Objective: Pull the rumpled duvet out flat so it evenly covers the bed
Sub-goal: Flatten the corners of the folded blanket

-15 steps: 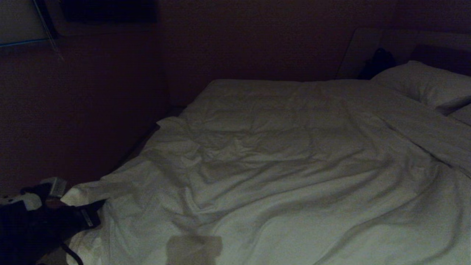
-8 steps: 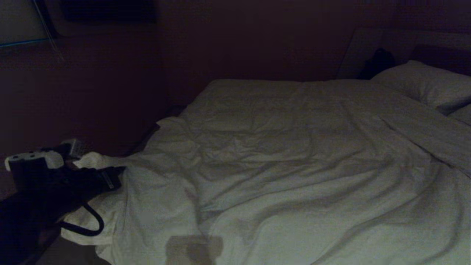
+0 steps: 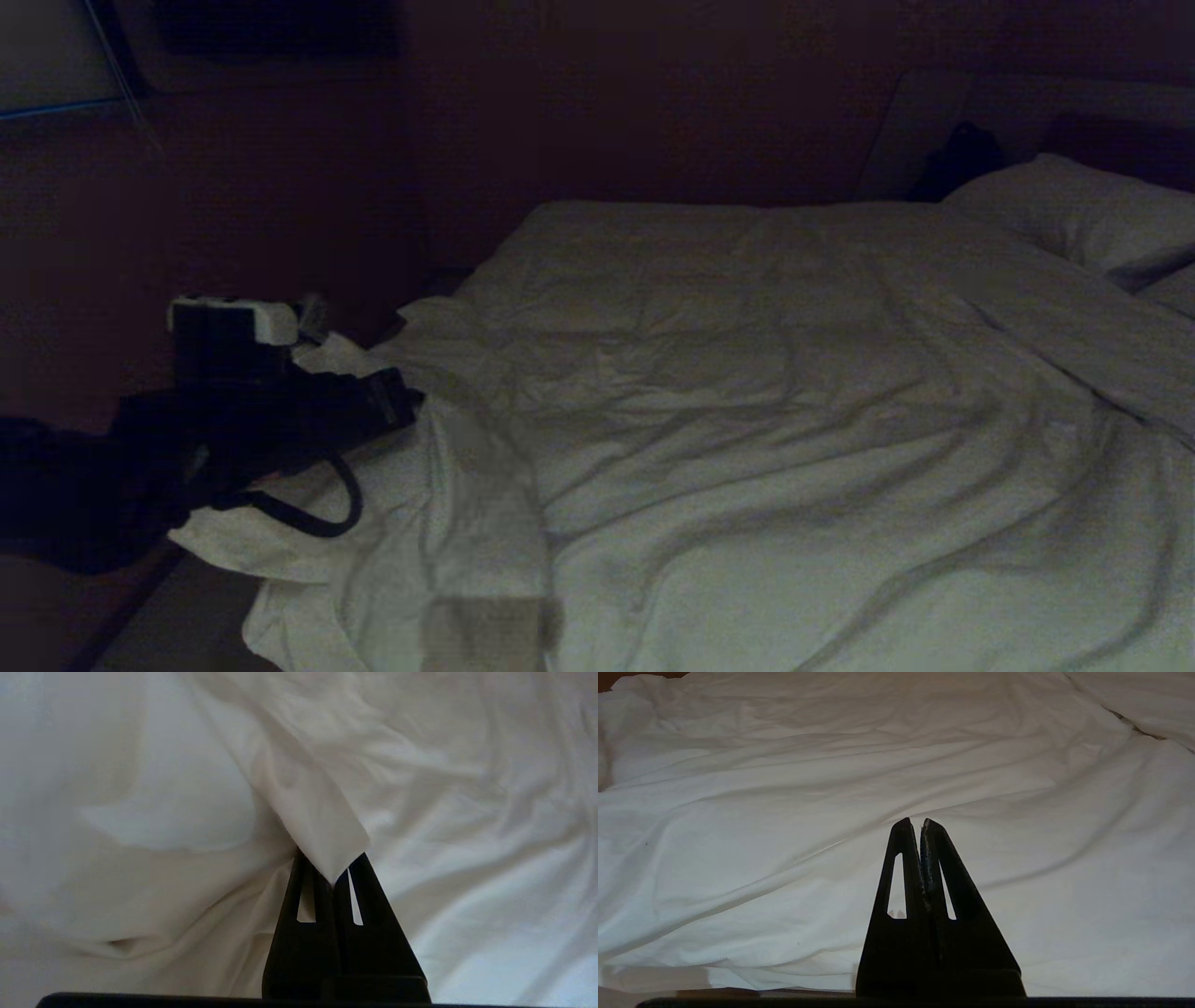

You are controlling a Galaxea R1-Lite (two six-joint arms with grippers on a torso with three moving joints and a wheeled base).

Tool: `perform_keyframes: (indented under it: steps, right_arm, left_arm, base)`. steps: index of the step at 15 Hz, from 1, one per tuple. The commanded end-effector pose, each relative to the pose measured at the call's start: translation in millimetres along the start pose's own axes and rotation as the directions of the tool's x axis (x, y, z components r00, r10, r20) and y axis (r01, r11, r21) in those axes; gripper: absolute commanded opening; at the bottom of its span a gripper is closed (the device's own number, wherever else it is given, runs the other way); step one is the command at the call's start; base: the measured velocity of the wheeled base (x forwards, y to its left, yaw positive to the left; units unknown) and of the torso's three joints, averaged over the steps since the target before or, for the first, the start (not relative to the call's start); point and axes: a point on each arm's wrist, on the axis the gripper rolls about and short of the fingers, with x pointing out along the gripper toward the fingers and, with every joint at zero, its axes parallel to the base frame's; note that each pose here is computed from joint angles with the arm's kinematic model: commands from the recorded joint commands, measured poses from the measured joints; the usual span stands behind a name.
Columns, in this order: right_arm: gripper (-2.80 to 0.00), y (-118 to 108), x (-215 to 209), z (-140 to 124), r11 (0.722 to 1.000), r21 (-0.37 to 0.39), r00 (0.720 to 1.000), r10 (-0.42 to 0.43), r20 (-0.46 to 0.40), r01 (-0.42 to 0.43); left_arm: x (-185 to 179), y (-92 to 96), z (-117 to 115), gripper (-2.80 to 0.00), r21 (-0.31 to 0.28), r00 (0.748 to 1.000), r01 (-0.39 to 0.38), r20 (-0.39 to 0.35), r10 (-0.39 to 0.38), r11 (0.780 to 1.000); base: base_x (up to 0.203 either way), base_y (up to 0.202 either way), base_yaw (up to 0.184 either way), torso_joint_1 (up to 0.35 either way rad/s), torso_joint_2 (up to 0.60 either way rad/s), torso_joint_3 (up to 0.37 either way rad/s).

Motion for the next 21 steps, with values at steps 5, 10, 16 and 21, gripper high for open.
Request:
perform_keyframes:
  steps: [5, 10, 16, 21]
  right_arm:
    - [-2.80, 0.0, 0.1, 0.0, 1.000, 0.000, 1.000, 0.000, -0.001, 0.000]
    - [-2.80, 0.0, 0.1, 0.0, 1.000, 0.000, 1.000, 0.000, -0.001, 0.000]
    - [-2.80, 0.0, 0.1, 0.0, 1.000, 0.000, 1.000, 0.000, -0.001, 0.000]
    - [-2.80, 0.0, 0.1, 0.0, 1.000, 0.000, 1.000, 0.000, -0.001, 0.000]
  left_arm:
    - [84.6, -54.0, -77.8, -2.80, 0.006, 0.979, -0.006, -0.205, 0.007, 1.000]
    - [130.6, -33.3, -141.6, -2.80, 0.187, 0.942, -0.248, -0.182, 0.282, 0.951]
    - [142.6, -14.7, -174.7, -2.80, 0.267, 0.906, -0.286, -0.238, 0.351, 0.920]
    - [149.4, -2.4, -187.7, -2.80, 0.337, 0.870, -0.365, -0.207, 0.447, 0.868]
  base:
    - [0.000, 0.000, 0.000, 0.000, 0.00, 0.000]
    - [0.000, 0.000, 0.000, 0.000, 0.00, 0.000]
    - [0.000, 0.000, 0.000, 0.000, 0.00, 0.000]
    - [0.000, 0.000, 0.000, 0.000, 0.00, 0.000]
